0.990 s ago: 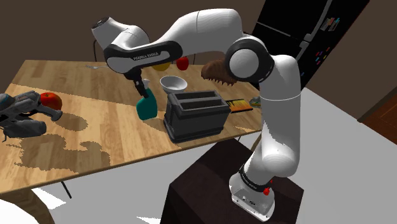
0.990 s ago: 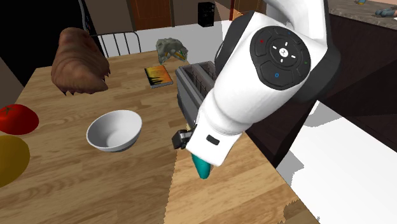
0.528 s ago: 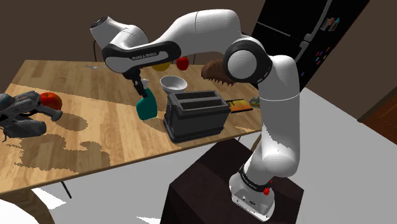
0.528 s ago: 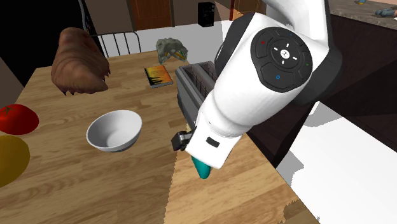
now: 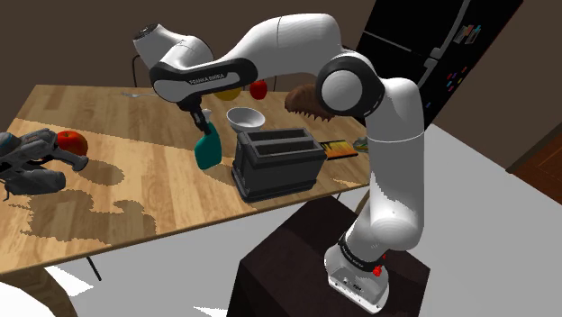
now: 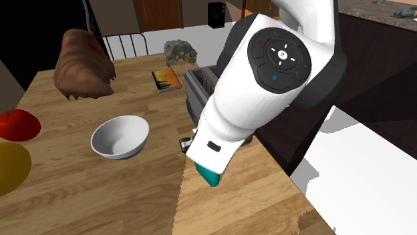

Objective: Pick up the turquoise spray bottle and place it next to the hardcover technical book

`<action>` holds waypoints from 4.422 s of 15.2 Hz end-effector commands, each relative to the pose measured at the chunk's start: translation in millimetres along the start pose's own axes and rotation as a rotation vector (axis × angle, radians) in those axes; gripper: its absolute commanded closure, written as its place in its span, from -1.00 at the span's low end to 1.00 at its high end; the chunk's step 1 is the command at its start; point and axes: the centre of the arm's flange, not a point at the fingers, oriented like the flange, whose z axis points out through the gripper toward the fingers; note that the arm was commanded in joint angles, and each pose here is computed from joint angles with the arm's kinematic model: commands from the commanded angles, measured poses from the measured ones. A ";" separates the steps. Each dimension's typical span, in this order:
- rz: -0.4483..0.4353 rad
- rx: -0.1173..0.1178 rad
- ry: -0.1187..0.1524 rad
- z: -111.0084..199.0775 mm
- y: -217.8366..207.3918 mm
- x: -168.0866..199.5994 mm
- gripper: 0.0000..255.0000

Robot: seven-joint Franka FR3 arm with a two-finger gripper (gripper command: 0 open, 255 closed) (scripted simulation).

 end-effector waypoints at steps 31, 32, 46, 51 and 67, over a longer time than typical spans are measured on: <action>-0.046 0.083 -0.071 -13.1 -40.6 -162.8 1.00; -0.046 0.083 -0.071 -12.3 -42.7 -175.8 1.00; -0.046 0.083 -0.071 -1.5 -72.0 -357.9 1.00; -0.046 0.083 -0.071 2.4 -82.5 -423.0 1.00; -0.046 0.083 -0.071 22.6 -113.0 -601.1 1.00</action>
